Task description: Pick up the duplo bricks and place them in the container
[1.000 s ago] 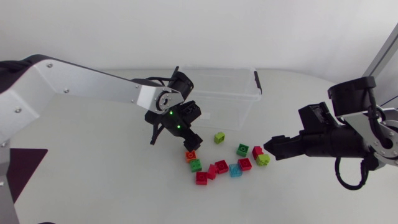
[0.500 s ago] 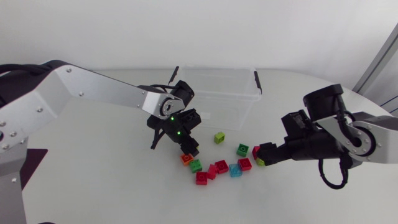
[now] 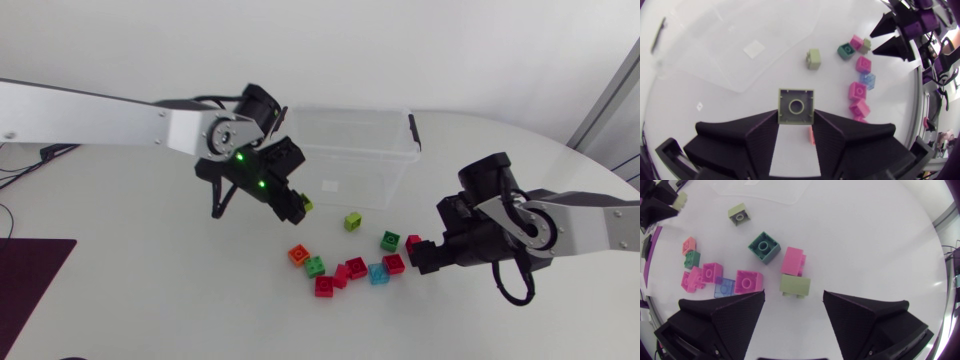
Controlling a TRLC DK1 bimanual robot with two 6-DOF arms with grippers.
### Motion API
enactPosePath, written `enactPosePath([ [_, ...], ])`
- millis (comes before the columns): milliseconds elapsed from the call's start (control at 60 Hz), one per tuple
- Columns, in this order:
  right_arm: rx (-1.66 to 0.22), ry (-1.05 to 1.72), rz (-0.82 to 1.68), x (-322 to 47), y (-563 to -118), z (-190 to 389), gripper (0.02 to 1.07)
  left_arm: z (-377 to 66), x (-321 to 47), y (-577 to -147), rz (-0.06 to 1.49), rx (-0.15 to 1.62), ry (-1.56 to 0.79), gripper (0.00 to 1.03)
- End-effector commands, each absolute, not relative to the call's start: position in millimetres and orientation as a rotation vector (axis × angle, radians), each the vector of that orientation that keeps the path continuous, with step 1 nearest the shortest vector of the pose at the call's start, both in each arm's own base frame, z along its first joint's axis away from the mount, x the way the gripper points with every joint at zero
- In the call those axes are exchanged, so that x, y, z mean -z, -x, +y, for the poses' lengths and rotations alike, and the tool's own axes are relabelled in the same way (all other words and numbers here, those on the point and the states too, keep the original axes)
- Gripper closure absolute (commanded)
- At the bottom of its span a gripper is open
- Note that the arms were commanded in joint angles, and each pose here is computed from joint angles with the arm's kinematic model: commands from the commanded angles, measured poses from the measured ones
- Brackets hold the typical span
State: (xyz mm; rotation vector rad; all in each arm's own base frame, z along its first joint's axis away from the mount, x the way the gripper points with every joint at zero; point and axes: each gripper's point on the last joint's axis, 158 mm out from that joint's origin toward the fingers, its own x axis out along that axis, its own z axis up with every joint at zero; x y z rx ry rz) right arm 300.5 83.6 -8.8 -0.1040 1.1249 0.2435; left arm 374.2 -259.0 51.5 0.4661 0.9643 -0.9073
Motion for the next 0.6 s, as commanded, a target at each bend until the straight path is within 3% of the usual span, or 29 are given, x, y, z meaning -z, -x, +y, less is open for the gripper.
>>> enactPosePath([
  [0, -0.228, 0.105, 1.139, 17.2, -301.7, 84.3, 0.32, -249.6, -88.6, -374.1, 0.88, 0.911, -0.452, 0.65],
  [183, -0.224, 0.121, 1.148, 29.5, -304.6, 84.6, 0.45, -241.5, -151.4, -384.5, 0.727, 0.887, -0.398, 0.65],
  [267, -0.225, 0.133, 1.152, 34.3, -304.1, 86.2, 0.46, -241.2, -171.9, -391.0, 0.661, 0.869, -0.379, 0.65],
  [333, -0.233, 0.144, 1.14, 34.6, -305.8, 88.8, 0.57, -244.4, -191.6, -403.0, 0.588, 0.843, -0.339, 0.65],
  [500, -0.25, 0.158, 1.115, 25.4, -305.8, 90.7, 0.71, -257.5, -206.9, -428.9, 0.507, 0.819, -0.275, 0.65],
  [583, -0.259, 0.167, 1.083, 9.5, -306.9, 90.5, 0.71, -265.4, -204.2, -445.7, 0.488, 0.811, -0.256, 0.65],
])
